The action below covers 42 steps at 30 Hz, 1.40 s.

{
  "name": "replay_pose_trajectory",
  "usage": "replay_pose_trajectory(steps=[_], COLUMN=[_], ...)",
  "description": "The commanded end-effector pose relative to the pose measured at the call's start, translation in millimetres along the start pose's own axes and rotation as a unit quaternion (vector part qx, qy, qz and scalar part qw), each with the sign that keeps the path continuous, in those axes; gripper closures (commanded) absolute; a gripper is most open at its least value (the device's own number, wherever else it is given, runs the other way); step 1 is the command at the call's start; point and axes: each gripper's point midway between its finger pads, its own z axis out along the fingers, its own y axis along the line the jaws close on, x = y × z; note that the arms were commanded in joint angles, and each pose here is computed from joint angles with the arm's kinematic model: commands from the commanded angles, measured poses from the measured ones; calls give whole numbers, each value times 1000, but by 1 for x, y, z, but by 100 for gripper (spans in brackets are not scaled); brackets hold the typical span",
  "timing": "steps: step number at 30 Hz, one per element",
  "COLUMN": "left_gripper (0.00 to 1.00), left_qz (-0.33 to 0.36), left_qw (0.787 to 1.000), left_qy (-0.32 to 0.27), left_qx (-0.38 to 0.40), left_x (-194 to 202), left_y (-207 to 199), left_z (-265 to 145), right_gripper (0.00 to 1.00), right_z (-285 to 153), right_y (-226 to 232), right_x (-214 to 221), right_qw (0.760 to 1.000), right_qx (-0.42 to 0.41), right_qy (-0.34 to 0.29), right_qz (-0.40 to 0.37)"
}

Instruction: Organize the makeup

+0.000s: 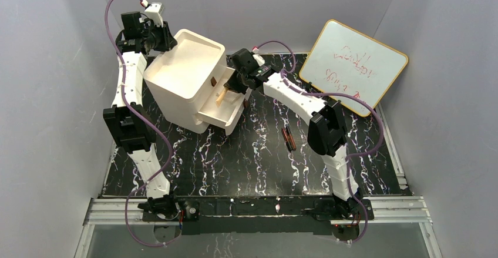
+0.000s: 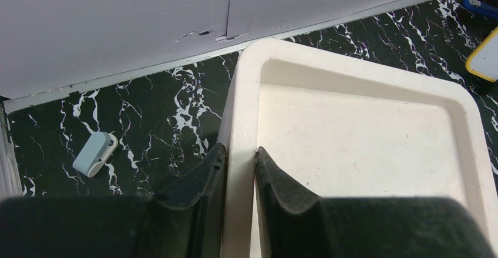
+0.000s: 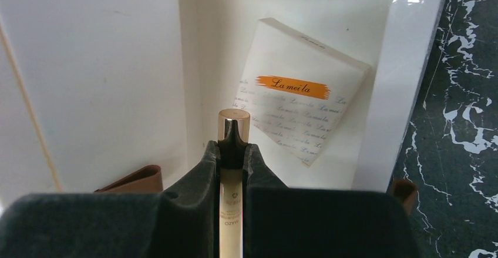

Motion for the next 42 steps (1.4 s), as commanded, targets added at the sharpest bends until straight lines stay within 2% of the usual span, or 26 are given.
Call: replay_pose_trajectory(steps=[1,4,6,10,11,12,17,21,26,29,32,34,36,38,42], left_gripper=[100,100,100,100,100,100,100,100,100,100,100,100,100,100,100], left_qz=[-61,-60,-59,-59,-59,-59,-57,-57,-59,-58,-57,-56,-55,-55,-56], left_qw=[991,991,991,991,991,991,991,991,991,991,991,991,991,991,991], left_qy=[105,107,107,108,108,108,110,111,114,114,114,114,113,114,116], left_qx=[55,53,50,49,49,49,46,45,45,44,41,41,40,40,39], left_x=[57,58,58,59,59,59,61,61,63,62,62,62,61,62,63], left_y=[-46,-45,-44,-44,-44,-44,-42,-41,-40,-39,-38,-38,-38,-38,-38], left_z=[-4,-4,-5,-4,-4,-3,-3,-1,1,1,1,1,0,0,0], right_gripper=[91,80,61,12,4,2,2,2,2,2,2,2,2,2,2], right_z=[19,27,29,21,17,12,-40,-100,-169,-203,-210,-203,-193,-176,-142], right_y=[-18,-25,-22,-3,4,11,68,110,138,141,123,101,70,33,-41], right_x=[9,19,21,16,12,8,-23,-52,-64,-54,-42,-21,4,17,14], right_qw=[999,999,999,1000,999,999,985,958,909,860,825,801,762,756,754], right_qx=[30,33,23,-20,-33,-46,-147,-223,-312,-391,-418,-422,-418,-382,-278], right_qy=[6,21,27,17,10,4,-47,-105,-143,-117,-92,-41,12,46,33], right_qz=[11,12,6,-15,-20,-28,-78,-145,-235,-306,-369,-423,-494,-529,-594])
